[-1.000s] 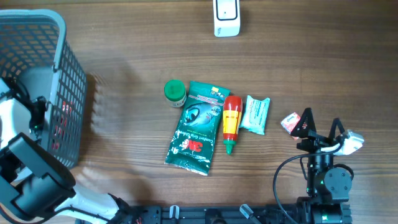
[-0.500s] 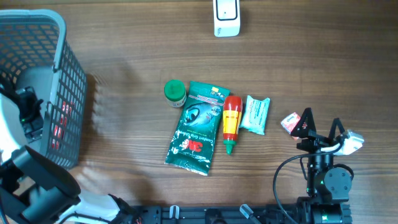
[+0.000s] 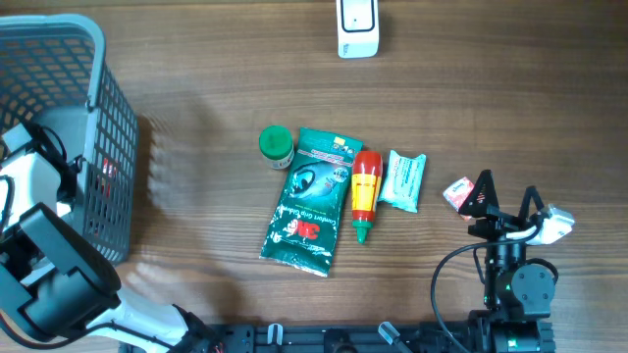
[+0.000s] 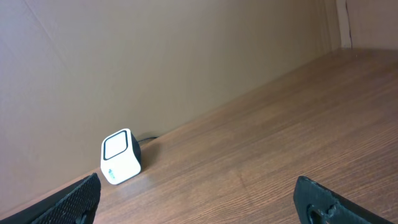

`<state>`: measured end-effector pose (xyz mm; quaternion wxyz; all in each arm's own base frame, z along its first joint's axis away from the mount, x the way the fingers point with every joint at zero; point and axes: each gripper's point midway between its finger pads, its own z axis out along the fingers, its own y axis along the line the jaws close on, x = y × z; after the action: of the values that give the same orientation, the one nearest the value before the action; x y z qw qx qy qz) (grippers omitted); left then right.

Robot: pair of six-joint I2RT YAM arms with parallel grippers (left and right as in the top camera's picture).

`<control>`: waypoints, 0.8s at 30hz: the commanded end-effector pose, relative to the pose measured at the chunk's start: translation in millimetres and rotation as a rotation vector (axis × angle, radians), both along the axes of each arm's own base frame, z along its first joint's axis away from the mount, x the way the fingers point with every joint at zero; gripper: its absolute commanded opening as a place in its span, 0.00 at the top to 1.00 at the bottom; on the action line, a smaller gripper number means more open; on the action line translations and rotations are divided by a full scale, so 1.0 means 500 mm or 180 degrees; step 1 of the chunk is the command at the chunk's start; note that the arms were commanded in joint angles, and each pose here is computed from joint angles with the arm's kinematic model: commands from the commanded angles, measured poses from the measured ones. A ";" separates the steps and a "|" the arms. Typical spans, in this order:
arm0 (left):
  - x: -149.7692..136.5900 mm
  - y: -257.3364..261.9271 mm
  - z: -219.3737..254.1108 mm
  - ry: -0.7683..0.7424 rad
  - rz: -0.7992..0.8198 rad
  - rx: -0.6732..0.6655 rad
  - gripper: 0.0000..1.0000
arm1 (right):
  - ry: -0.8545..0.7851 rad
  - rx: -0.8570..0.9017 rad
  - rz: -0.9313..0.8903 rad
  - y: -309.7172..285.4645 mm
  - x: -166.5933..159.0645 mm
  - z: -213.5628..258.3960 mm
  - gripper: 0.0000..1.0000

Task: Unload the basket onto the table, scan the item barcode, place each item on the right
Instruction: 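Lower the left gripper into the basket and grasp the red Nescafe stick, then carry the Nescafe stick out and lay it on the snack bag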

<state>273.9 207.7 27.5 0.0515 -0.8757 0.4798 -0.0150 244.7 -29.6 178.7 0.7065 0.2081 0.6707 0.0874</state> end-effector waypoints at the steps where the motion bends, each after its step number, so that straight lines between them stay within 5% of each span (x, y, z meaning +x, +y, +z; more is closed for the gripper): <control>1: -0.030 -0.023 -0.039 0.0169 0.0064 -0.0081 0.42 | -0.0023 0.0002 -0.0033 -0.003 -0.001 0.003 0.00; 5: -0.070 -0.013 -0.053 0.0431 0.0069 0.0084 0.96 | -0.0024 0.0001 -0.0033 -0.003 -0.001 0.003 0.00; 11: -0.041 0.053 0.040 0.0162 -0.0154 0.0405 0.96 | -0.0023 0.0002 -0.0033 -0.003 -0.001 0.003 0.00; 18: -0.026 0.129 0.446 -0.0727 -0.0353 0.1452 0.96 | -0.0023 0.0002 -0.0033 -0.003 -0.001 0.003 0.00; 24: -0.022 -0.018 0.685 -0.2015 -0.0788 0.1675 0.96 | -0.0023 0.0001 -0.0033 -0.003 -0.001 0.003 0.00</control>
<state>255.5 248.5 333.3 0.3913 -0.7784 0.4856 -0.0724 244.7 -29.6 178.6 0.7064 0.2081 0.6708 0.0874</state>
